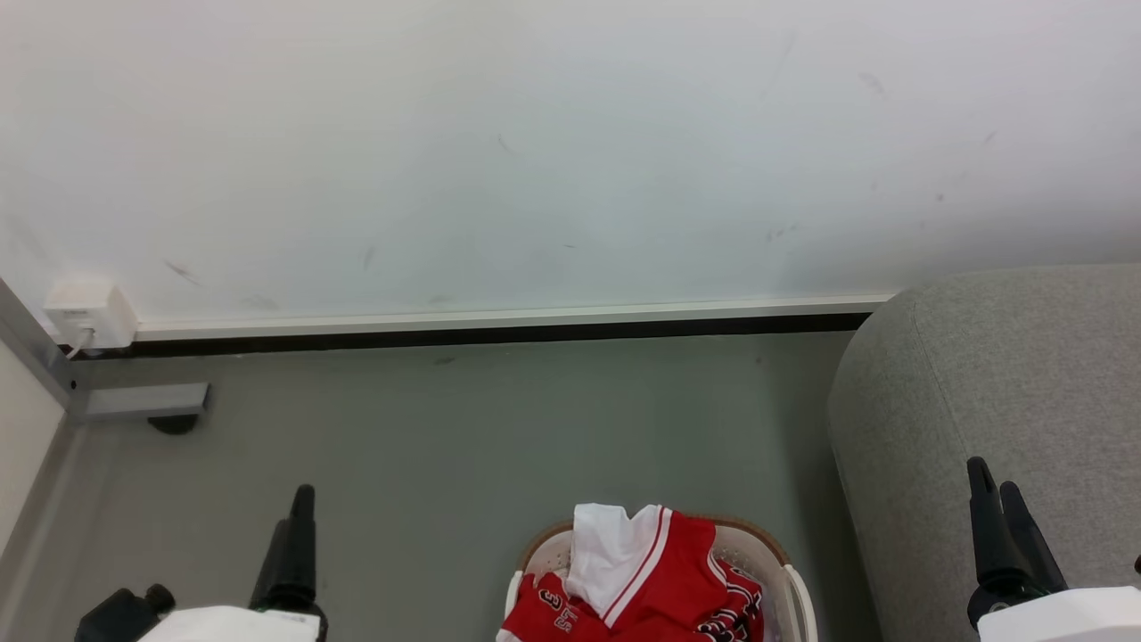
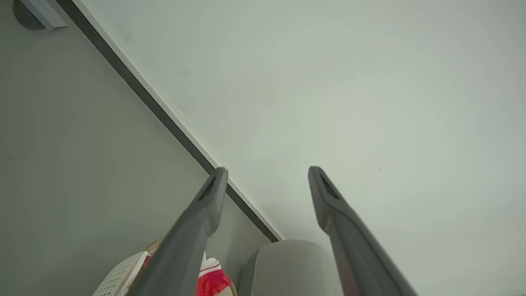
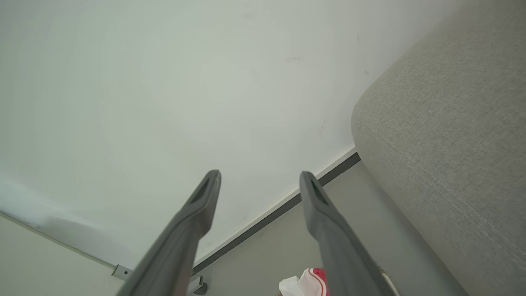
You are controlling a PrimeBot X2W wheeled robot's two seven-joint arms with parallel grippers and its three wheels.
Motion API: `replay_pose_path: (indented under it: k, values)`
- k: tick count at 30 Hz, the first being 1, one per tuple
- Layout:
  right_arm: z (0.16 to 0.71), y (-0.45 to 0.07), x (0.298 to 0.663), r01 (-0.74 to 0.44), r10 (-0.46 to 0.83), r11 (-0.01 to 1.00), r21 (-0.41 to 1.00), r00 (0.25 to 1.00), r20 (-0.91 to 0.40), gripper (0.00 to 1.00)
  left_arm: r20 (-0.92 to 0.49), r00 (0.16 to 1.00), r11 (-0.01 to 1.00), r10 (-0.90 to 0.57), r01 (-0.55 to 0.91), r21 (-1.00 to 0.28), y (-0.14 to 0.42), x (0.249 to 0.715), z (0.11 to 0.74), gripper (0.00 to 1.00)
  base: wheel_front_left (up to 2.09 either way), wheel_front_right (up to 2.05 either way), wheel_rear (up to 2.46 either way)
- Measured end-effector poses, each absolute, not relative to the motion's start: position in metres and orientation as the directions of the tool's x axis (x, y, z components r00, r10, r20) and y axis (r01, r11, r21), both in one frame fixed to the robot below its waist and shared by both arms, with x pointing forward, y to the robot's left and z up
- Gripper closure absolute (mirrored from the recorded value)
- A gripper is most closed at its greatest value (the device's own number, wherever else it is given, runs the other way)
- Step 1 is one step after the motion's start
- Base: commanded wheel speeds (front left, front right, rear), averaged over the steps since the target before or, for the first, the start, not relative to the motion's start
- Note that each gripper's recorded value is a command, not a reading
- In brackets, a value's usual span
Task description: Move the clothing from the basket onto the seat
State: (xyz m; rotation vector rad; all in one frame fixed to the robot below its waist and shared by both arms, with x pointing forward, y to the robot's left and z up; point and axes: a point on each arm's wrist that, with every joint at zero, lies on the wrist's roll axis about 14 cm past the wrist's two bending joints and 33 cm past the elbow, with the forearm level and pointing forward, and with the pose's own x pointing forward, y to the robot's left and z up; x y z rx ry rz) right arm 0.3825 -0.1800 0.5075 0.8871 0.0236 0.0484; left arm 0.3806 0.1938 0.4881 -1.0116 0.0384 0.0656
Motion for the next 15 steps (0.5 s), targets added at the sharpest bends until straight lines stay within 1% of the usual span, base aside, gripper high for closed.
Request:
replay_pose_path:
  k: [5,15]
  values:
    - [0.5087,-0.1779,0.3822,-0.048,0.062,0.689,0.723,0.998,0.007,0.00,-0.048,0.998,0.607,0.035,-0.060,-0.793,0.1926,0.3807,0.4914,0.00,0.00,0.00,0.00]
    - [0.5119,-0.1769,0.3818,-0.074,0.074,0.779,0.622,0.997,0.025,0.00,-0.029,0.999,0.714,0.036,-0.046,-0.698,0.1927,0.3791,0.4936,0.00,0.00,0.00,0.00]
